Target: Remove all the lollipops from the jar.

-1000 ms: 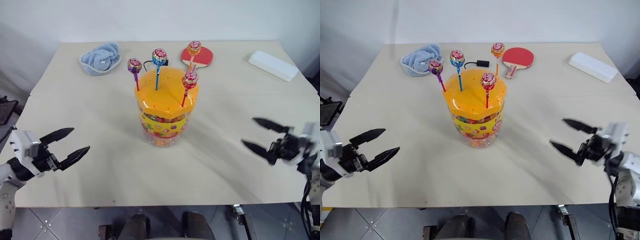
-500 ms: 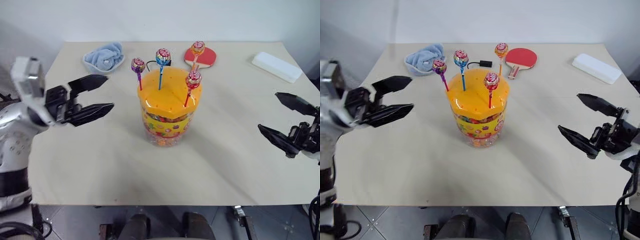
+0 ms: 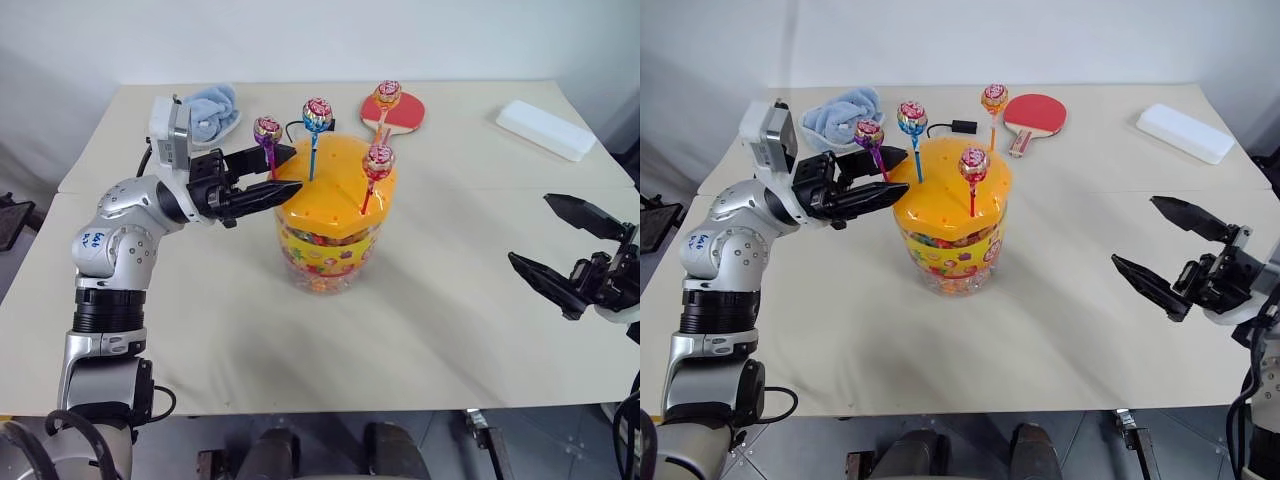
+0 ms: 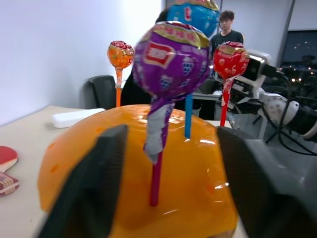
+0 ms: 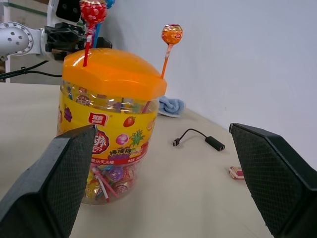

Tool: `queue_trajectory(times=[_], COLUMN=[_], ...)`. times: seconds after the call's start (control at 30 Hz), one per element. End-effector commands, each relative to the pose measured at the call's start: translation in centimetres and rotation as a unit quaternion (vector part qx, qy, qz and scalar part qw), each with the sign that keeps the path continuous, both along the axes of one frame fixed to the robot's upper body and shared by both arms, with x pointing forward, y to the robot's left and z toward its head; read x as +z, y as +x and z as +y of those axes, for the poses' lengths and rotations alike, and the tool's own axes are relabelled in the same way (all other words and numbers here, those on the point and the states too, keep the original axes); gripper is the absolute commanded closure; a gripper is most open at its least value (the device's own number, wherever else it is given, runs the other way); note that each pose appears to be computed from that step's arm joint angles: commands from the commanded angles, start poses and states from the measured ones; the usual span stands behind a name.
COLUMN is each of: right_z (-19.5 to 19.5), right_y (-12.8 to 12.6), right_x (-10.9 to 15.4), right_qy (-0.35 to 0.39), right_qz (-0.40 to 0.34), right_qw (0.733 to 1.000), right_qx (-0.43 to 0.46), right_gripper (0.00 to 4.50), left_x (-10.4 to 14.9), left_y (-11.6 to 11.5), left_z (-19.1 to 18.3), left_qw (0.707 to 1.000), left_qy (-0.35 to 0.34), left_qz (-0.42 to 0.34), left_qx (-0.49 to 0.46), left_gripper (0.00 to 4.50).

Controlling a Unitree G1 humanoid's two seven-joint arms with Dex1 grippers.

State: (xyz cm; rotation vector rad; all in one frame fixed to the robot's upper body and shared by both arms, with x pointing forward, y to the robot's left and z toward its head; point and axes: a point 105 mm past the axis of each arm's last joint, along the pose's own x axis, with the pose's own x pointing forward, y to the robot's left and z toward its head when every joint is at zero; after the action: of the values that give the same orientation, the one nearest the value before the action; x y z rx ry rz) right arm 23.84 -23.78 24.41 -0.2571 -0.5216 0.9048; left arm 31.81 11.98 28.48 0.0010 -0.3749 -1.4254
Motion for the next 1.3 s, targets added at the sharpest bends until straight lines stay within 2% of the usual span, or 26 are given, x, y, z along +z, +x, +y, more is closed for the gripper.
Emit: queue_trajectory(times=[0.03, 0.2, 0.23, 0.33, 0.47, 0.53, 0.6, 0.7, 0.8, 0.93, 1.0, 1.1, 1.2, 1.3], right_z=[0.3, 0.3, 0.3, 0.5, 0.9, 1.3, 2.0, 3.4, 4.1, 4.2, 4.1, 4.1, 4.2, 4.1], right_y=[-0.6, -0.3, -0.2, 0.0, 0.3, 0.4, 0.4, 0.1, -0.1, 0.2, 0.3, 0.3, 0.3, 0.3], right_x=[0.5, 0.5, 0.5, 0.6, 1.0, 1.4, 1.9, 2.1, 1.7, 0.9, 0.3, -0.1, 0.0, 0.1], right_qy=[0.002, 0.005, 0.007, 0.014, 0.023, 0.025, 0.023, 0.007, -0.013, -0.025, -0.034, -0.041, -0.041, -0.043], right_qz=[-0.018, -0.018, -0.018, -0.016, -0.018, -0.025, -0.033, -0.038, -0.035, -0.022, -0.012, -0.008, -0.010, -0.012], right_qw=[1.000, 1.000, 1.000, 1.000, 0.999, 0.999, 0.998, 0.995, 0.993, 0.992, 0.991, 0.990, 0.989, 0.989], right_qx=[0.001, 0.000, 0.001, 0.012, 0.026, 0.039, 0.056, 0.088, 0.111, 0.124, 0.131, 0.138, 0.141, 0.139], right_gripper=[0.00, 0.00, 0.00, 0.00, 0.00, 0.00, 0.00, 0.00, 0.00, 0.00, 0.00, 0.00, 0.00, 0.00], left_x=[1.0, 1.1, 2.2, 4.9, 5.1, 3.7, 0.6, -4.6, -8.5, -12.1, -13.6, -15.1, -16.0, -16.0], left_y=[-0.4, -0.1, -0.1, -1.0, -1.9, -1.5, -0.9, -1.2, -3.1, -5.2, -5.9, -6.2, -6.2, -5.9], left_z=[0.7, 1.4, 1.7, 3.1, 5.8, 9.2, 14.0, 21.0, 25.1, 26.7, 27.0, 27.1, 26.7, 26.5], left_qw=[1.000, 1.000, 0.999, 0.993, 0.989, 0.981, 0.958, 0.886, 0.808, 0.747, 0.721, 0.699, 0.695, 0.701], left_qy=[-0.011, -0.010, -0.040, -0.116, -0.141, -0.153, -0.130, -0.054, 0.043, 0.113, 0.109, 0.109, 0.116, 0.120], left_qz=[-0.019, -0.020, -0.021, -0.013, 0.021, 0.050, 0.091, 0.148, 0.192, 0.253, 0.294, 0.336, 0.361, 0.364], left_qx=[0.002, 0.017, 0.022, 0.010, 0.028, 0.107, 0.239, 0.436, 0.556, 0.604, 0.617, 0.622, 0.612, 0.602], left_gripper=[2.83, 4.31, 4.47, 4.47, 4.47, 4.47, 4.47, 4.47, 4.47, 4.47, 4.47, 4.47, 3.76, 2.85])
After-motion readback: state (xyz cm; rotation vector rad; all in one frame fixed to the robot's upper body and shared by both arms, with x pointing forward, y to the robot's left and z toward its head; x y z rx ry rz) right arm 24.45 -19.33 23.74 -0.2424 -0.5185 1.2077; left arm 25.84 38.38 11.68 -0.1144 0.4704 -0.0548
